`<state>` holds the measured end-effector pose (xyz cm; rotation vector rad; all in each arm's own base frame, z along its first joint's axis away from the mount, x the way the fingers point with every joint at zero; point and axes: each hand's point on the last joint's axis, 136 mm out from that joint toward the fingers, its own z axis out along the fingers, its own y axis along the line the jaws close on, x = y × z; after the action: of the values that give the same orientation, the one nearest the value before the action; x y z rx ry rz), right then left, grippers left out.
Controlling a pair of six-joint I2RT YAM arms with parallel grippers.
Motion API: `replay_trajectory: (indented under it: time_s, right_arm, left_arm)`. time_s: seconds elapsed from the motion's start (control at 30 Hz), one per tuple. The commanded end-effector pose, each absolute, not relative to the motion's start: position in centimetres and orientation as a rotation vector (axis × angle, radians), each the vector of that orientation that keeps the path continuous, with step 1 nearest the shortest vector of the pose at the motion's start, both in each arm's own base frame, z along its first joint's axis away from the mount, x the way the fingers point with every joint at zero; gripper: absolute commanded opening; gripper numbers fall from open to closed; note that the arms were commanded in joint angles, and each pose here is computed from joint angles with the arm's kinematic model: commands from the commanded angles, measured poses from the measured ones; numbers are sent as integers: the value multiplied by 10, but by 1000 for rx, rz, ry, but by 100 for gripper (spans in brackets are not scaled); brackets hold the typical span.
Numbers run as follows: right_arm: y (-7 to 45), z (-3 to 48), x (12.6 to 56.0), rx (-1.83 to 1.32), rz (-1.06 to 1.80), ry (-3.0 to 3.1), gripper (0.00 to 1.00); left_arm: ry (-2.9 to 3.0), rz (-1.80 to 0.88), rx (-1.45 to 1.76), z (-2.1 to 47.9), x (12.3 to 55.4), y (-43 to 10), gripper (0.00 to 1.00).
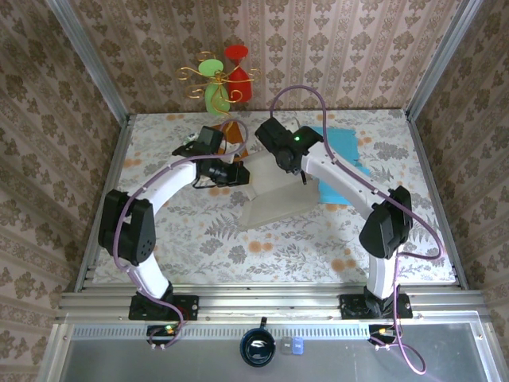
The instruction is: Fold the paper box
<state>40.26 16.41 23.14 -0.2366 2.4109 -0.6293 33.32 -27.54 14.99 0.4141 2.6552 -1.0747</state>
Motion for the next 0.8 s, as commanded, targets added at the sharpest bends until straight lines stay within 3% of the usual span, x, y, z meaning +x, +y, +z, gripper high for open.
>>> replay_trajectory:
  time_s: [0.0,0.23,0.4,0.77]
  right_arm:
    - [134,243,399,-192,-875,2364,0]
    - [130,258,403,-200,-1168,2261,0]
    - [138,249,403,-201,-1078,2307,0]
    - [138,236,398,-122,-813,2479,23]
  left_arm:
    - [2632,-1106,414,164,336,-285,0]
    - [2643,-1126,406,162,333,-292,0]
    - [2645,-1129,401,161,334,-293,0]
    - [2649,-1130,396,160,333,-293,0]
